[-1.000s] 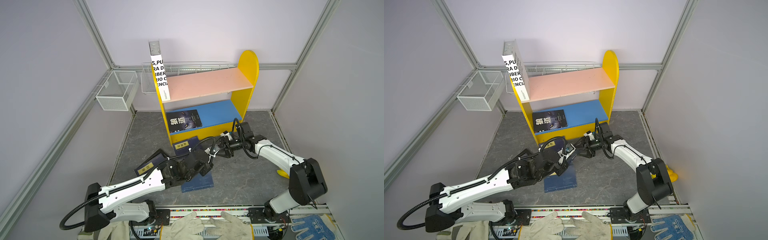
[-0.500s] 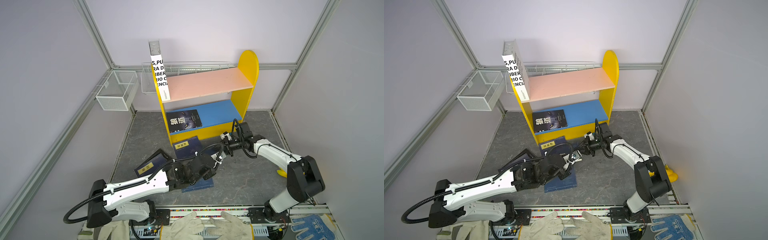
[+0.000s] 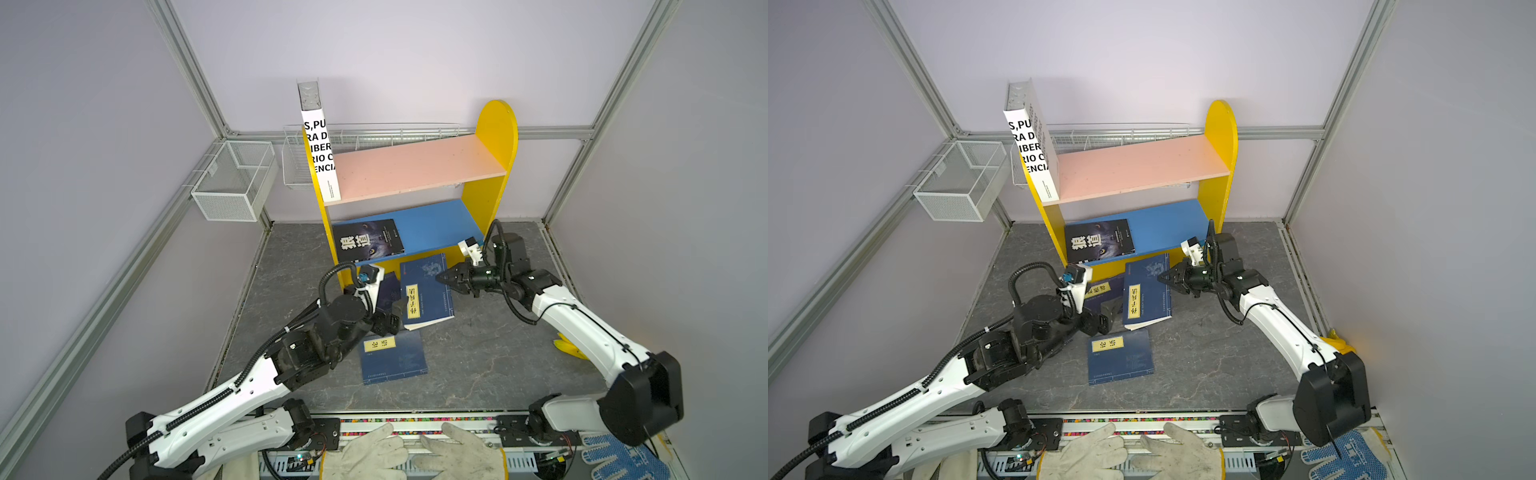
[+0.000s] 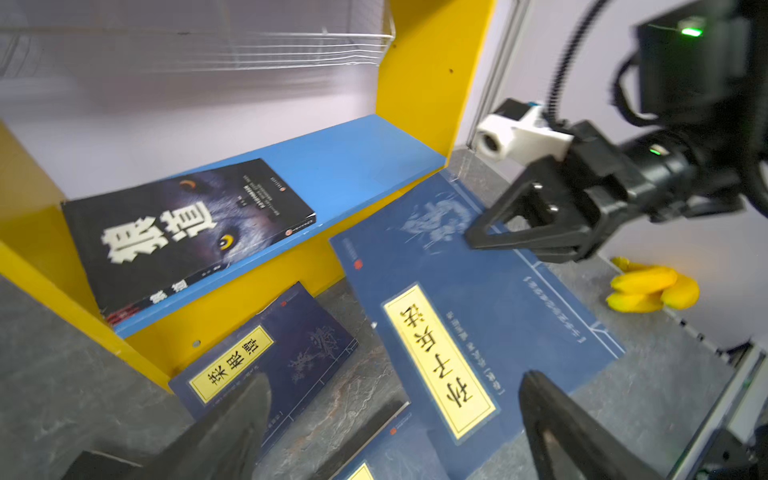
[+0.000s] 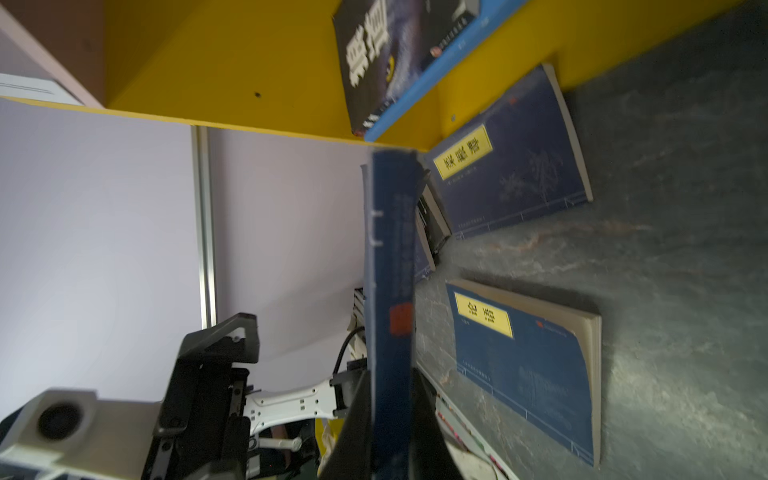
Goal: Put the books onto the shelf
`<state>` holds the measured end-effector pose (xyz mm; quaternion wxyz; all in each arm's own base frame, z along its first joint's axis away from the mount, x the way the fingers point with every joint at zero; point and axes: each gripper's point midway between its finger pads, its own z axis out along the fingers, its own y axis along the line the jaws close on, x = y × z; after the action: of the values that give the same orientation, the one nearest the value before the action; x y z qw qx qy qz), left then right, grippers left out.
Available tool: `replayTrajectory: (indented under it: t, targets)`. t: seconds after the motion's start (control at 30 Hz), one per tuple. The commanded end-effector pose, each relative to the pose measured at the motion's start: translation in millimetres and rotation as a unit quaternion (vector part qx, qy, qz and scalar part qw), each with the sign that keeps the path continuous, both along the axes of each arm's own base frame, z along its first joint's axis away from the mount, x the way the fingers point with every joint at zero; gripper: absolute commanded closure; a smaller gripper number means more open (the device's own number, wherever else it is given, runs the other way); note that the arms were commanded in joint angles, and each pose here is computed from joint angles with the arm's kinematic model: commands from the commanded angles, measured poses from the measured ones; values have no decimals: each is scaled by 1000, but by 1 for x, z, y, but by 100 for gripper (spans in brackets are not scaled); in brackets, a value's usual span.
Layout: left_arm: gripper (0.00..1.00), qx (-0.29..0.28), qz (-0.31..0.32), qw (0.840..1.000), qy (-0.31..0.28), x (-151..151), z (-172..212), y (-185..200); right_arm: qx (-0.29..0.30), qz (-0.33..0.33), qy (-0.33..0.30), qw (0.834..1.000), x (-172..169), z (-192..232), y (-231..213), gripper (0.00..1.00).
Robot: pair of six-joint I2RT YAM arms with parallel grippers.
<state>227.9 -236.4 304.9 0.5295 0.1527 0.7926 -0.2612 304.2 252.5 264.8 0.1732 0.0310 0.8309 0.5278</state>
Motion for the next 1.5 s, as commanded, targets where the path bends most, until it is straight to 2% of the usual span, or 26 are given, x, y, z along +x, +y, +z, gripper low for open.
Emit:
replayTrajectory:
  t: [0.0,0.1,0.2,0.43,0.6,0.73,0.87,1.0,1.2,1.33,1.47]
  targets:
    - [4,-131,-29,986,101,-2,-7,-9,23,-95,-88,991,31,21,-14,87]
    - [3,-226,-47,962,148,5,-4,-13,61,-164,-127,976,51,40,-26,86]
    - [3,-280,-56,940,185,13,-9,-20,95,-191,-170,962,65,66,-28,85]
    - [4,-291,-54,928,224,36,-23,-45,162,-222,-214,937,86,98,-29,84]
    - [3,-330,-61,917,214,52,-14,-55,208,-210,-204,933,93,98,-17,84]
    - [3,-378,-75,901,198,65,-2,-61,239,-195,-197,931,95,97,-6,84]
    - [4,-410,-60,884,217,84,-8,-62,276,-184,-191,924,96,97,1,85]
    - [7,-439,-65,873,204,99,-5,-64,297,-172,-181,922,94,95,10,85]
    - [23,-466,-84,864,170,116,11,-63,306,-166,-178,920,88,93,19,85]
    - [41,-486,-105,855,151,119,24,-63,306,-163,-170,923,87,86,25,85]
    - [65,-495,-111,850,142,118,29,-61,309,-164,-159,923,90,75,32,85]
